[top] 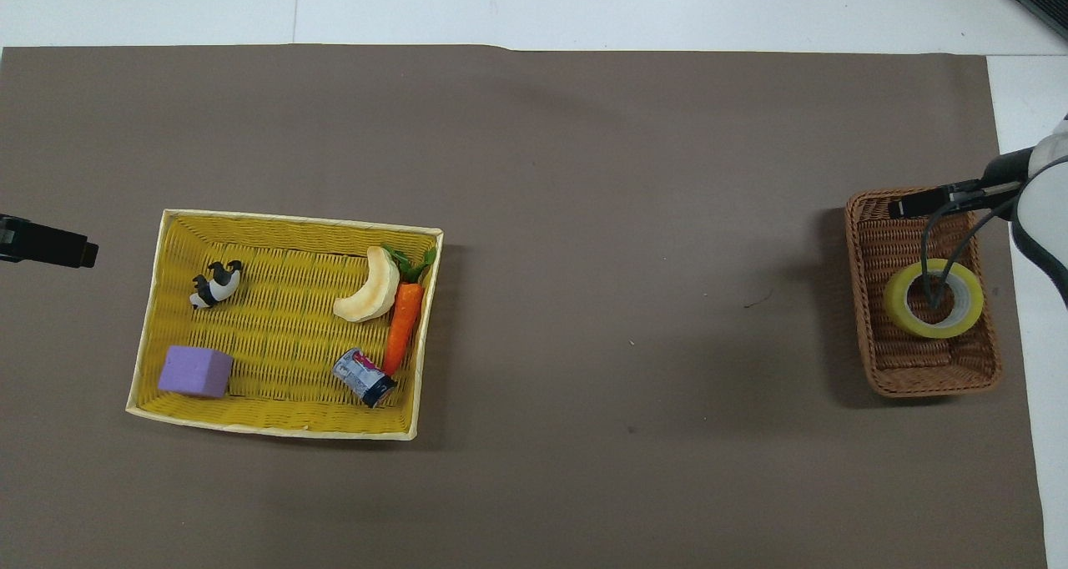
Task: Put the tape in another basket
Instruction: 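Lift the right gripper up and away from the tape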
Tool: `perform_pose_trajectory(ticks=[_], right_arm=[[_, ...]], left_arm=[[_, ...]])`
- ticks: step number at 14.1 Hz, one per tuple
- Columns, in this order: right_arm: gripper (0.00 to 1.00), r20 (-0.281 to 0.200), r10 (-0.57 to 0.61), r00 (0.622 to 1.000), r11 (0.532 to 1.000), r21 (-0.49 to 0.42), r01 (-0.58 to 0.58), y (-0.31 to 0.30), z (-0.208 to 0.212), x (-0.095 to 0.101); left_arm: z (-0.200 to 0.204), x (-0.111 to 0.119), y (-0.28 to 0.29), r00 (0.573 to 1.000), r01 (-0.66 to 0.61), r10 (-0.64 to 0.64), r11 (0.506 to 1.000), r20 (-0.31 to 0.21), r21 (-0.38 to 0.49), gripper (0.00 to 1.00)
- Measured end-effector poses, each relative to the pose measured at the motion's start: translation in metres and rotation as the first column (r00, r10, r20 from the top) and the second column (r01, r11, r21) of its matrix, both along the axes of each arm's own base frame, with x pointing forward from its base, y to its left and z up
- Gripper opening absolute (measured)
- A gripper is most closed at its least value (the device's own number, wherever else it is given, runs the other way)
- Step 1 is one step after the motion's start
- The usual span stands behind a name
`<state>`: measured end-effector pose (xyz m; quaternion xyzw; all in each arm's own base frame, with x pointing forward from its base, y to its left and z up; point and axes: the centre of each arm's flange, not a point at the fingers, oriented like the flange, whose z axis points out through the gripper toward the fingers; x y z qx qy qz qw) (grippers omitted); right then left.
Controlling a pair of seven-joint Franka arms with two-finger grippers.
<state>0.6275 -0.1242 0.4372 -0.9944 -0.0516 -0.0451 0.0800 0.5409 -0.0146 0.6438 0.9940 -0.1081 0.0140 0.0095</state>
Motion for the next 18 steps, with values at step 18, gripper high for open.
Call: perform_pose_trajectory(ticks=[18], right_arm=[[1.0,-0.022,-0.325,0.945,0.942,-0.101,0.322,0.088,0.179,-0.07]], left_arm=[[0.0,-0.002,-0.005,0.997,-0.082,0.082,0.997,-0.013,-0.008,1.0]])
